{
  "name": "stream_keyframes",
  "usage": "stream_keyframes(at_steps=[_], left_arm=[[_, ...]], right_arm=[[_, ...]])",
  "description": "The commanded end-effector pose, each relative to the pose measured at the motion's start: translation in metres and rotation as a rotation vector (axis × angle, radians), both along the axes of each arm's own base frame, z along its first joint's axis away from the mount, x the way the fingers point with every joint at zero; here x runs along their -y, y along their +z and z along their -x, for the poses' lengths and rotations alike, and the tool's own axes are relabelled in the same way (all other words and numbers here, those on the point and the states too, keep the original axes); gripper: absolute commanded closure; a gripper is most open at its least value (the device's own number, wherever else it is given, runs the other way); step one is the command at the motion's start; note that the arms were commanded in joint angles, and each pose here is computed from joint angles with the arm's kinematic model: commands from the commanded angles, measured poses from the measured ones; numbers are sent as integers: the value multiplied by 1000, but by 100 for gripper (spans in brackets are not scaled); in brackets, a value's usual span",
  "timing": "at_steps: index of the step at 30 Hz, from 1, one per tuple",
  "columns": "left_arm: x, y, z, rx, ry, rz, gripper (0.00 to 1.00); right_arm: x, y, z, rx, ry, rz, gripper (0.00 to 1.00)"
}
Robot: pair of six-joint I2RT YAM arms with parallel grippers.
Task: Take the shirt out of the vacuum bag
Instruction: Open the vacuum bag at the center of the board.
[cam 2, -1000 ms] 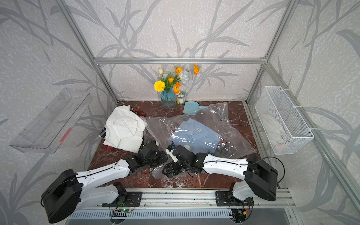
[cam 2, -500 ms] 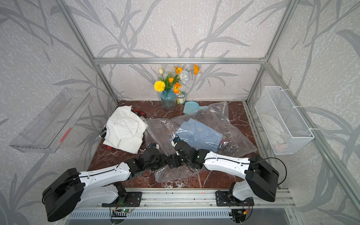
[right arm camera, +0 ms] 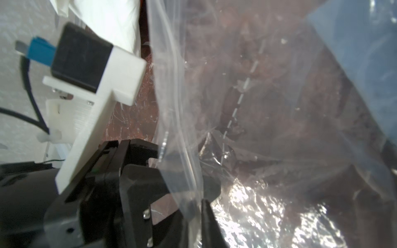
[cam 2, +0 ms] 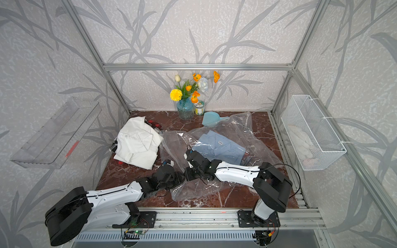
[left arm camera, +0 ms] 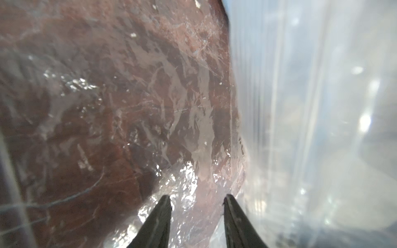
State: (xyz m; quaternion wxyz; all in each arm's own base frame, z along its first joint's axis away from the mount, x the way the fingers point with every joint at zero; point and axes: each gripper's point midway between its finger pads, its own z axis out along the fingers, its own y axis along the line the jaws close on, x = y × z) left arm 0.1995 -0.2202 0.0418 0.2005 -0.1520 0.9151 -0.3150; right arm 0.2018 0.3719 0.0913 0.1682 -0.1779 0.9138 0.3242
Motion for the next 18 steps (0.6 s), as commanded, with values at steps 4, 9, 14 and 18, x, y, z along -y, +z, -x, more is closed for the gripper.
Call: stream_keyframes(at_steps=[4, 9, 14, 18], left_arm=[[-14, -4, 1, 4, 24, -54, 57], [-69, -5, -2, 27, 228, -54, 44], [-96, 15, -13, 65, 338, -13, 39], [-77, 33, -33, 93, 309, 48, 38]], right_arm=[[-5, 14, -1, 6, 15, -36, 100], [7, 50, 2, 65, 11, -69, 100], [12, 83, 9, 95, 23, -130, 100], [8, 98, 15, 92, 51, -171, 100]])
